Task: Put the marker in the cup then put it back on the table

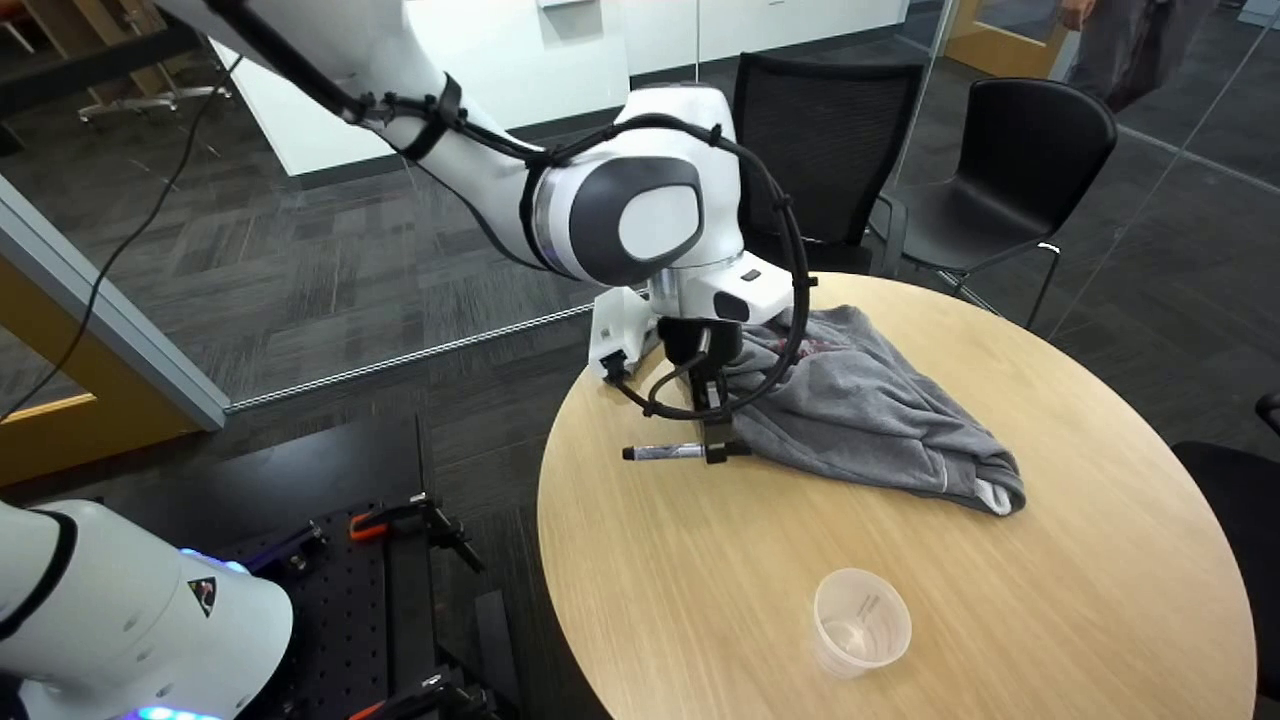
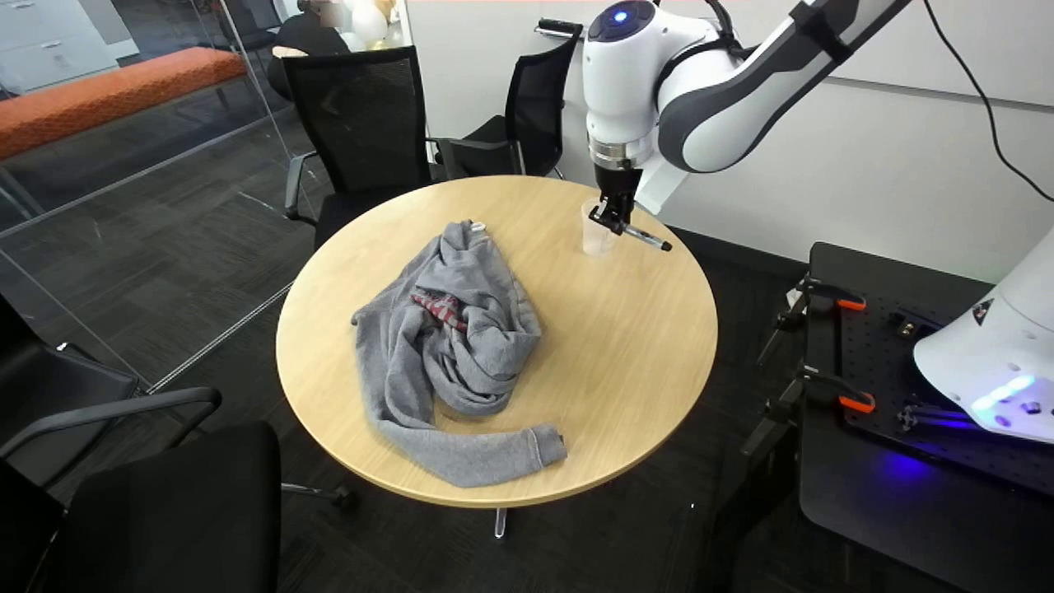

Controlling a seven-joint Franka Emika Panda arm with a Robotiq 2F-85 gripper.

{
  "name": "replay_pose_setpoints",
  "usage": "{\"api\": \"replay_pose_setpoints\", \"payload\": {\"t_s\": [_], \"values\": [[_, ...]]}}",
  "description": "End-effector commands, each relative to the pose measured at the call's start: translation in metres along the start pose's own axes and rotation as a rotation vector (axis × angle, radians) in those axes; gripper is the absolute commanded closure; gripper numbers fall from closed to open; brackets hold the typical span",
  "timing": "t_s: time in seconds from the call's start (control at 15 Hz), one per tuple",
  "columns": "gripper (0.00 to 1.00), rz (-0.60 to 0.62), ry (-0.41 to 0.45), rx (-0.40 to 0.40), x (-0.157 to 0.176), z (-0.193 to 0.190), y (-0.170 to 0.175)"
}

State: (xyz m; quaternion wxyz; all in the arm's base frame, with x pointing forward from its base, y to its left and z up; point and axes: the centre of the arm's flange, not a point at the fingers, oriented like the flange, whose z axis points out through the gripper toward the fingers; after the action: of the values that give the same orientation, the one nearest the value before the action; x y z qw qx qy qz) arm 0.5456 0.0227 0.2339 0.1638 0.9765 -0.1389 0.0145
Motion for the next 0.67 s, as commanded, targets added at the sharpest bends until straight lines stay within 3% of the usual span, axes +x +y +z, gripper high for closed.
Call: {"api": "replay_pose_setpoints", "payload": {"t_s": [0.0, 0.6], "values": [[0.95, 0.128, 0.123, -0.049, -0.008, -0.009, -0.010], [0.95, 0.491, 0.426, -0.161, 0.004, -0.019, -0.011]]}}
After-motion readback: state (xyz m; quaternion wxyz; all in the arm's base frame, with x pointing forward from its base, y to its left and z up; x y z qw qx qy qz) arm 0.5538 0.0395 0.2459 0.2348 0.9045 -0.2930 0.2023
